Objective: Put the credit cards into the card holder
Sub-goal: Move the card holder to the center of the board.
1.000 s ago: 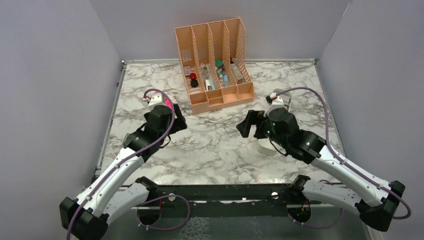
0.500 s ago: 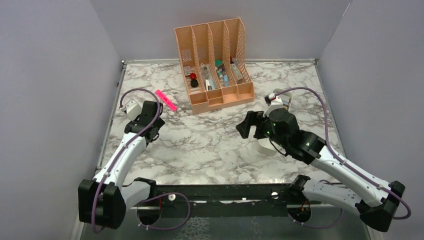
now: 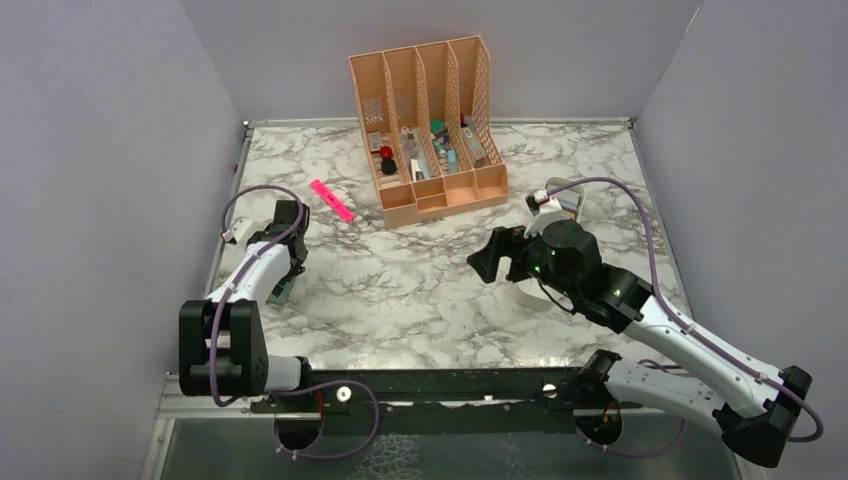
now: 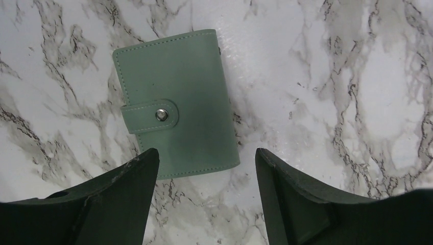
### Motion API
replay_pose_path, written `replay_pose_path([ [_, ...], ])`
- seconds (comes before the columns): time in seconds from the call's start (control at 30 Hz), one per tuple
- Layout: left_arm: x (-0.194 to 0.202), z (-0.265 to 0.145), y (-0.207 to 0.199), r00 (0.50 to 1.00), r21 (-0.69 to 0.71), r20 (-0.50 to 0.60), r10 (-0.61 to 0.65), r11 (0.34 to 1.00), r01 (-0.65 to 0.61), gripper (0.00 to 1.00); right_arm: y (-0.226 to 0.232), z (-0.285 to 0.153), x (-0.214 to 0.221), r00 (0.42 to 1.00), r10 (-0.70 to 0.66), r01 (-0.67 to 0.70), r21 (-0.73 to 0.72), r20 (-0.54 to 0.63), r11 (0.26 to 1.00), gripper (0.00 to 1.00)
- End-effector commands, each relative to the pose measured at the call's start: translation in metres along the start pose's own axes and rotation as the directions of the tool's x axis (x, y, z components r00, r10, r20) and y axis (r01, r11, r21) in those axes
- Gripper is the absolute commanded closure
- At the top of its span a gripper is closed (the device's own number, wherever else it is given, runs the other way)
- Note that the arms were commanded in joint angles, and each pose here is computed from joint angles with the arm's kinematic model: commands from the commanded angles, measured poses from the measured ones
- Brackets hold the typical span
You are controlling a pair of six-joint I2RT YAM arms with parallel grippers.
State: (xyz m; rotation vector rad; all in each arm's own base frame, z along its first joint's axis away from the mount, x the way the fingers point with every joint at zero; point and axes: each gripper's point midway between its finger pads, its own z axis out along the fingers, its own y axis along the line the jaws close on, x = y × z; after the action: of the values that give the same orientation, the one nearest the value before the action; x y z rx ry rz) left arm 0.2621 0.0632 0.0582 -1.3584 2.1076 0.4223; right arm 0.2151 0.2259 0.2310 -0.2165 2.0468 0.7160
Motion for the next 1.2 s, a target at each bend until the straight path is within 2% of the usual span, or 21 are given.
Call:
replay_pose_path([
  [0.0, 0.000, 0.011, 0.000, 0.999, -0.030, 0.004, -0.032, 0.999, 0.032, 0.28, 0.011, -0.003, -0.008, 1.000, -0.024, 0.024, -0.044, 0.018, 0.999, 0.00],
  [0.17, 0.026, 0.015, -0.025, 0.991, 0.083, -0.117, 0.063, 0.995, -0.053, 0.32, 0.008, -0.008, -0.011, 0.999, -0.032, 0.033, -0.035, 0.029, 0.999, 0.01],
  [0.33, 0.063, 0.001, -0.045, 0.967, 0.188, -0.166, 0.192, 0.969, -0.160, 0.31, 0.003, -0.017, -0.014, 0.998, -0.036, 0.036, -0.014, 0.045, 0.999, 0.00],
  [0.63, 0.136, -0.055, -0.084, 0.923, 0.371, -0.221, 0.315, 0.902, -0.219, 0.31, -0.003, -0.028, -0.018, 0.997, -0.015, 0.014, 0.008, 0.071, 1.000, 0.00],
  [0.73, 0.149, -0.077, -0.098, 0.908, 0.435, -0.213, 0.361, 0.867, -0.243, 0.30, -0.006, -0.028, -0.014, 0.998, 0.001, -0.003, 0.020, 0.067, 1.000, 0.00],
  [0.8, 0.146, -0.086, -0.105, 0.906, 0.466, -0.197, 0.374, 0.849, -0.249, 0.28, -0.005, -0.028, -0.013, 0.998, 0.008, -0.009, 0.015, 0.061, 1.000, 0.00],
  [0.9, 0.125, -0.095, -0.110, 0.930, 0.481, -0.127, 0.346, 0.841, -0.247, 0.26, -0.002, -0.028, -0.013, 0.998, 0.012, -0.012, 0.000, 0.056, 1.000, 0.00],
  [1.07, 0.077, -0.092, -0.102, 0.960, 0.412, 0.011, 0.280, 0.873, -0.260, 0.25, 0.003, -0.028, -0.019, 0.998, 0.013, -0.012, -0.009, 0.058, 1.000, 0.00],
  [1.17, 0.057, -0.071, -0.090, 0.966, 0.345, 0.018, 0.259, 0.905, -0.249, 0.25, 0.005, -0.027, -0.019, 0.998, 0.015, -0.014, -0.014, 0.053, 1.000, 0.00],
])
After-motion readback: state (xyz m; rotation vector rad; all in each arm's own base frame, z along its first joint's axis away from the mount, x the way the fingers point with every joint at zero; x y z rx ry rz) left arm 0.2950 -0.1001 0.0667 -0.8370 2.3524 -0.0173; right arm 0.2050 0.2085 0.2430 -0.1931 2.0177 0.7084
